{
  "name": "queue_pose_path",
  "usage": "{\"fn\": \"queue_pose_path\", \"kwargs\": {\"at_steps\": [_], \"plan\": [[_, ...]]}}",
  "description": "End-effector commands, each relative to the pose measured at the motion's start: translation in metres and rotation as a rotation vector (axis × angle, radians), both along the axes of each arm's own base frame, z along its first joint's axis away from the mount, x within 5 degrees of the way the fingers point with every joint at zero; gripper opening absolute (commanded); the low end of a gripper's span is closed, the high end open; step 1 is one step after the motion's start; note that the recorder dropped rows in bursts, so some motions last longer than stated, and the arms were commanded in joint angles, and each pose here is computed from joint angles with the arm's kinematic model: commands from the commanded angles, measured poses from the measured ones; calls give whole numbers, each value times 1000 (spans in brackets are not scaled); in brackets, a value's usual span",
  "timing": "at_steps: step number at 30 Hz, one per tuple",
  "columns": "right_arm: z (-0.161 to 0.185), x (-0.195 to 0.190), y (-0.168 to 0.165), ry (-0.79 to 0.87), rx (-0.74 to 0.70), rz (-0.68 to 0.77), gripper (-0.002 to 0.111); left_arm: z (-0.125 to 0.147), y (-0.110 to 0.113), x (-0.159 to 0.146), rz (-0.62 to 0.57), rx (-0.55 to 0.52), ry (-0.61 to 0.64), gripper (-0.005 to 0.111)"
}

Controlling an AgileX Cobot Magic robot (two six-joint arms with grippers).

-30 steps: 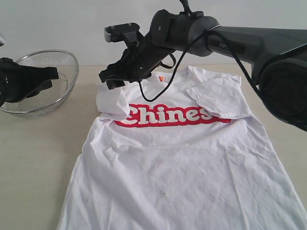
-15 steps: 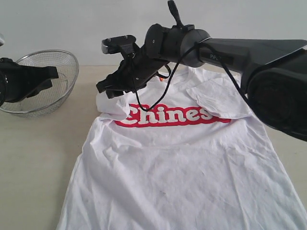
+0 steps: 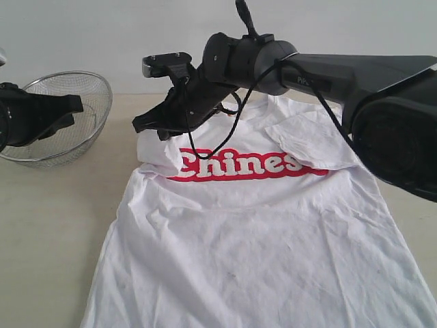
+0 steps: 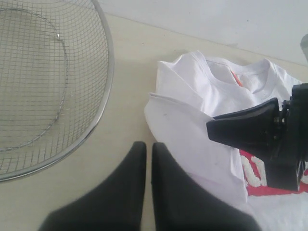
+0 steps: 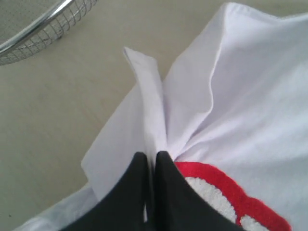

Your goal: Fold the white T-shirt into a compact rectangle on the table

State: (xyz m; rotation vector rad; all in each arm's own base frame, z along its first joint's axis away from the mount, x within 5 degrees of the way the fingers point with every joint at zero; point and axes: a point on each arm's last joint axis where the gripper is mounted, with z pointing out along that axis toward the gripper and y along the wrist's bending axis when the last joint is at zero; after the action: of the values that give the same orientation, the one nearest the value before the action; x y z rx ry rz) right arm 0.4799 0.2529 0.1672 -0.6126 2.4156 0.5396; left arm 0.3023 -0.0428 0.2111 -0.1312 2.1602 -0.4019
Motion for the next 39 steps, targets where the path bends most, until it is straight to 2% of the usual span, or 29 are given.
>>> {"fn": "queue_pose_path", "kwargs": {"at_steps": [1, 5, 11, 16, 22, 24, 27, 28, 29, 30, 32, 35, 39], "plan": [[31, -3, -1, -20, 60, -36, 0, -1, 0, 0, 0, -2, 3, 4], [45, -5, -1, 0, 114, -102, 0, -2, 1, -1, -6, 12, 3, 4], [46, -5, -3, 42, 151, -163, 0, -3, 2, -1, -9, 42, 14, 4], [39, -10, -8, 50, 0, -81, 0, -3, 2, -1, -8, 33, 12, 4], [42, -11, -8, 41, -5, -56, 2, -3, 2, -1, -3, 26, 14, 4], [42, -10, -7, 27, 2, -57, 13, -3, 2, -1, -3, 26, 14, 4], [43, -9, -7, 26, 24, -73, 49, -3, 2, -1, -3, 26, 14, 4], [44, -9, -5, 34, 54, -86, 66, -3, 2, -1, -3, 26, 14, 4], [43, -9, -2, 40, 83, -91, 75, -3, 2, -1, -3, 26, 14, 4], [43, -9, 2, 35, 106, -94, 78, -3, 2, -1, -3, 26, 14, 4], [36, -8, 9, 11, 113, -100, 73, -2, 1, -1, -4, 25, 13, 4], [16, -7, 19, 13, 103, -96, 56, -2, 1, -1, -8, 21, 10, 4], [0, -6, 23, 15, 83, -97, 53, -2, 1, -1, -15, 31, 9, 4]]}}
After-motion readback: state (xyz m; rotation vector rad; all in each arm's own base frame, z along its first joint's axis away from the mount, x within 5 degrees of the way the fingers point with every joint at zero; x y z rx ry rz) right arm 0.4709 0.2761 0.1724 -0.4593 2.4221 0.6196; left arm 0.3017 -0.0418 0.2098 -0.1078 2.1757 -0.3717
